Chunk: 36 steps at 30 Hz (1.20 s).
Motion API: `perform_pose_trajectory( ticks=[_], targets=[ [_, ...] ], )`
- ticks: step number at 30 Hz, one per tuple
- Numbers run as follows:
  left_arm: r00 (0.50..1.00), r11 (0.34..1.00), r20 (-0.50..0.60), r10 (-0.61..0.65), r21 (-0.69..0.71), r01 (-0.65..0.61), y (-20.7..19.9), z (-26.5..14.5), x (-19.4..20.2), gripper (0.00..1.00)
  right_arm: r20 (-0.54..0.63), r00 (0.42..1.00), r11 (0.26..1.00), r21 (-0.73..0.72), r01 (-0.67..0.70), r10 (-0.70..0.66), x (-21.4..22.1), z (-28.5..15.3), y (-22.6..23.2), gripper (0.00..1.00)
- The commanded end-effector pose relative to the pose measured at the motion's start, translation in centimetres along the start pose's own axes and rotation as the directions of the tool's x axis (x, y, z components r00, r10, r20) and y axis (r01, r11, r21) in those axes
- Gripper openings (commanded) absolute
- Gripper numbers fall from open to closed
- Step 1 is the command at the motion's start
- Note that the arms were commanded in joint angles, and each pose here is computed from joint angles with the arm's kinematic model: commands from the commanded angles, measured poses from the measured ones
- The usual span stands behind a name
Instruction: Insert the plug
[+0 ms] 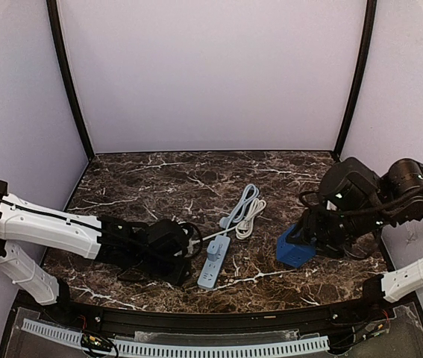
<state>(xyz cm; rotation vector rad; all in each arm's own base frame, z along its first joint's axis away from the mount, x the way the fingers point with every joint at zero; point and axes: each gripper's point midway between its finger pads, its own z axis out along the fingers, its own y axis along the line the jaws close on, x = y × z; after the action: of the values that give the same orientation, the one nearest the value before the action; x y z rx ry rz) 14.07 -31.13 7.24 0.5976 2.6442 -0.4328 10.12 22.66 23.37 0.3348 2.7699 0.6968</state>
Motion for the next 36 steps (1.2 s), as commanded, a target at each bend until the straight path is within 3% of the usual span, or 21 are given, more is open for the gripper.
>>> perform_pose_trajectory(
  ticks=[1,6,11,15,22,36],
  targets=[
    [0.995,0.995,0.027,-0.095,-0.012,0.096,-1.0,1.0,-1.4,0.41,-0.001,0.999,0.996,-0.077,0.051,-0.051,0.2,-0.9,0.1,0.00],
    [0.990,0.988,0.036,-0.137,-0.065,0.140,-0.9,1.9,-2.1,0.35,-0.006,0.996,0.990,-0.108,0.090,-0.091,0.3,-1.8,-0.3,0.00],
    [0.990,0.990,-0.003,-0.140,-0.032,0.140,-3.7,3.5,-2.7,0.33,0.012,0.996,0.986,-0.145,0.086,-0.086,0.0,-2.7,-0.9,0.00],
    [0.965,0.966,-0.034,-0.258,-0.004,0.258,-4.7,4.9,-2.1,0.33,0.020,0.995,0.981,-0.164,0.100,-0.098,-0.1,-3.5,-1.1,0.00],
    [0.947,0.945,0.021,-0.319,-0.072,0.320,-3.8,4.3,-2.4,0.50,0.024,0.994,0.978,-0.175,0.112,-0.110,-0.1,-4.2,-2.0,0.00],
    [0.943,0.943,-0.087,-0.322,-0.118,0.311,-5.1,5.1,-0.1,0.52,0.041,0.994,0.974,-0.200,0.110,-0.104,-0.3,-4.9,-3.3,0.00]
  ],
)
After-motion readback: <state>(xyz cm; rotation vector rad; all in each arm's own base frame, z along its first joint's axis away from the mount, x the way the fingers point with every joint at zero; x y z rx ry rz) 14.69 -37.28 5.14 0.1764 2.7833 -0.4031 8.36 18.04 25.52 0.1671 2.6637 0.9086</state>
